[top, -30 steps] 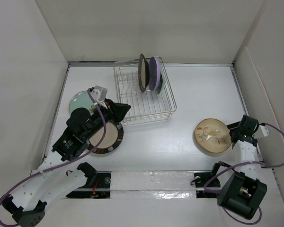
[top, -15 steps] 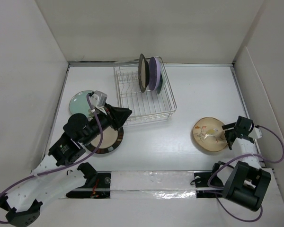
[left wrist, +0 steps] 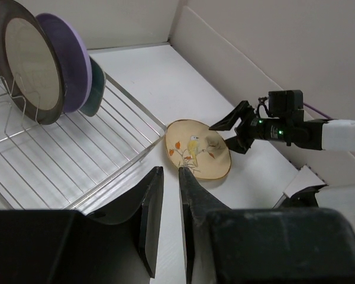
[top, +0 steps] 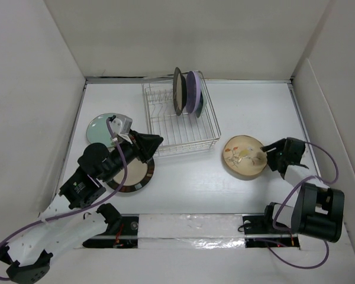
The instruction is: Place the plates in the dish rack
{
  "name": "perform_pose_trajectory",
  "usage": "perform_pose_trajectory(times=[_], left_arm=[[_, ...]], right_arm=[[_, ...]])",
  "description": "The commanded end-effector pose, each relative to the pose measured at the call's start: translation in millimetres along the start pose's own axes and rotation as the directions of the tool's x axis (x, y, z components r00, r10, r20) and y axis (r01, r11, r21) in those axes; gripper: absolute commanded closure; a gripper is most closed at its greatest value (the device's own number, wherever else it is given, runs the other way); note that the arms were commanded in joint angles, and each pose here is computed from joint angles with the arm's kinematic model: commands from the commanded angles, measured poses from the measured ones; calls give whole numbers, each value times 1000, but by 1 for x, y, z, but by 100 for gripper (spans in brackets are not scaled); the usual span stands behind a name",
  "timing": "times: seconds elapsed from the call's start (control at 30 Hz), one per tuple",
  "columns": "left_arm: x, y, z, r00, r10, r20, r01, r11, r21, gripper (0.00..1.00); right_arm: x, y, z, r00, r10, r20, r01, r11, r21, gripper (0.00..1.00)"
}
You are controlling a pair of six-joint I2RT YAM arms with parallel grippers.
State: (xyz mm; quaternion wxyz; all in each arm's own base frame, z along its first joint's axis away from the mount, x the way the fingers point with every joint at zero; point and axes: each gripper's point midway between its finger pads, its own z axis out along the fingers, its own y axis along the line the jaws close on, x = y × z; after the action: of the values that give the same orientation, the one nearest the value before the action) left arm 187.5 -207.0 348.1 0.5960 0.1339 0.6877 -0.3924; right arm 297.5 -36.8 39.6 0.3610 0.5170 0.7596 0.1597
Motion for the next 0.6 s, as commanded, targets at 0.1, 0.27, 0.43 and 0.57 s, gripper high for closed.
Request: perform_pose_trajectory(times=[0.1, 0.27, 0.43, 0.57], left_arm=[[-17, -3, 4, 999, 19, 37, -19, 1000, -3, 85], [-17, 4, 7, 999, 24, 39, -22, 999, -46, 85], [-18, 6, 10, 999, 27, 37, -25, 998, -58, 85], [-19, 9, 10, 999, 31, 40, -28, 997, -73, 85]], right_arm=[[28, 0, 6, 982, -148, -121, 137, 987, -89, 52], [49, -13, -5, 953, -221, -209, 206, 974, -91, 51], [63, -20, -18, 925, -250, -286, 238, 968, -78, 49], [65, -23, -12, 907, -280, -315, 283, 958, -38, 56]])
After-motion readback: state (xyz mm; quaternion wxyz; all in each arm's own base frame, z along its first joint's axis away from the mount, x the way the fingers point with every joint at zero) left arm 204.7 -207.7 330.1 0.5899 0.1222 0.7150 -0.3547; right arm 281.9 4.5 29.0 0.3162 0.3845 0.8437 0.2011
